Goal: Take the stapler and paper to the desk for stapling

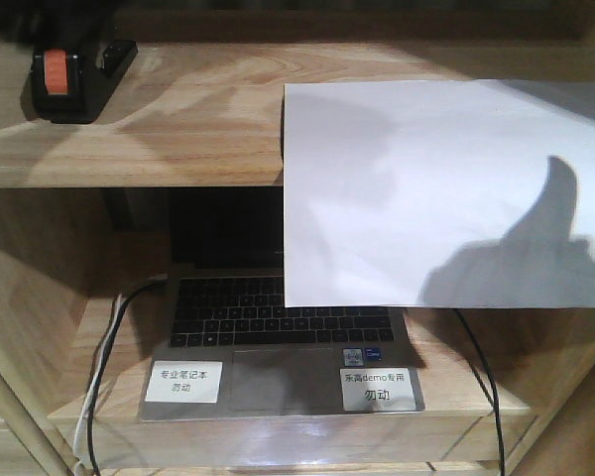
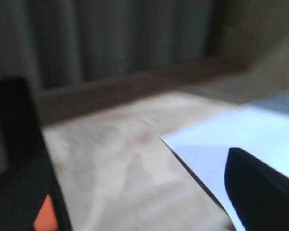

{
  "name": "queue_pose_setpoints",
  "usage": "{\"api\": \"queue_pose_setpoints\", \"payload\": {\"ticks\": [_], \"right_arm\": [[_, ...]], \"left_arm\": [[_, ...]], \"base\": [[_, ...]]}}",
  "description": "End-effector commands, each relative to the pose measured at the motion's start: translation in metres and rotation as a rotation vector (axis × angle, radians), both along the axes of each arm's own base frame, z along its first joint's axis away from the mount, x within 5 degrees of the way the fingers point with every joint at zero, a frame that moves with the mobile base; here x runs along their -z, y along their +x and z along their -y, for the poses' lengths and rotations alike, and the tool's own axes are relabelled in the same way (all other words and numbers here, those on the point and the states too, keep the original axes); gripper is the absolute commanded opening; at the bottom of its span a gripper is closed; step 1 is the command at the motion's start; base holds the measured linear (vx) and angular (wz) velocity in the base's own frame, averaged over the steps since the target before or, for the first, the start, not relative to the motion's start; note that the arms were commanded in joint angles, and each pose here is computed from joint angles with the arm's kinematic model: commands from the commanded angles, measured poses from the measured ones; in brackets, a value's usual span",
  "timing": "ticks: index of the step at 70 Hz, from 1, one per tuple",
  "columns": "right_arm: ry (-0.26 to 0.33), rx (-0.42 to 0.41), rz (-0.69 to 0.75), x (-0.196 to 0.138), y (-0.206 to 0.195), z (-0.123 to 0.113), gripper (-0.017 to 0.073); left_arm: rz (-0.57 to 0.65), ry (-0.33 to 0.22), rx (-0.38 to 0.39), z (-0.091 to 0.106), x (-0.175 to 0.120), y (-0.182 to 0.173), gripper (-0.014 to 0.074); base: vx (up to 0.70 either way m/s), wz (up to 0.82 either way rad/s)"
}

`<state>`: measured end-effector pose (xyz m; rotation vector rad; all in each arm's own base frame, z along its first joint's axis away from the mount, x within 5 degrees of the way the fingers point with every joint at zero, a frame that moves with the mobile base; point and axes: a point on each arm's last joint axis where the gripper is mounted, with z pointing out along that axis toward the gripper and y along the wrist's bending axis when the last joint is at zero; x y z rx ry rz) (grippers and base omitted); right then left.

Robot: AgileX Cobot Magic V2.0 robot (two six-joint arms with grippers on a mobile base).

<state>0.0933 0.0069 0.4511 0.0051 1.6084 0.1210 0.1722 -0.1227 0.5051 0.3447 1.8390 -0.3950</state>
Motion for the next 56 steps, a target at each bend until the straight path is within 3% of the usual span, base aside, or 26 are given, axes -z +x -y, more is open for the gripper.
{"api": "queue_pose_setpoints", "payload": {"ticks": [1, 10, 20, 30, 42, 56], "right_arm": [[-0.004, 0.012, 0.091, -0.014, -0.001, 0.001, 0.0356], [-0.004, 0.012, 0.091, -0.014, -0.001, 0.001, 0.0356], [-0.004, 0.012, 0.091, -0.014, -0.001, 0.001, 0.0356], [-0.004, 0.012, 0.091, -0.014, -0.001, 0.001, 0.0356], [-0.004, 0.012, 0.091, -0.014, -0.001, 0.001, 0.0356], [-0.004, 0.012, 0.090, -0.014, -0.001, 0.001, 0.0356]], "left_arm": [[0.018, -0.035, -0.078, -0.001, -0.024, 0.007, 0.0678], [-0.089, 0.045, -0.221, 0.000, -0.028, 0.025, 0.0677], [-0.127, 0.106, -0.319, 0.004, -0.033, 0.041, 0.0668], [-0.113, 0.094, -0.337, 0.009, -0.039, 0.051, 0.0657], [-0.142, 0.087, -0.400, 0.001, -0.034, 0.069, 0.0644], [-0.196, 0.021, -0.386, 0.001, -0.023, 0.091, 0.0634]], "base": [[0.00, 0.00], [0.00, 0.00], [0.00, 0.00], [0.00, 0.00], [0.00, 0.00], [0.00, 0.00]]}}
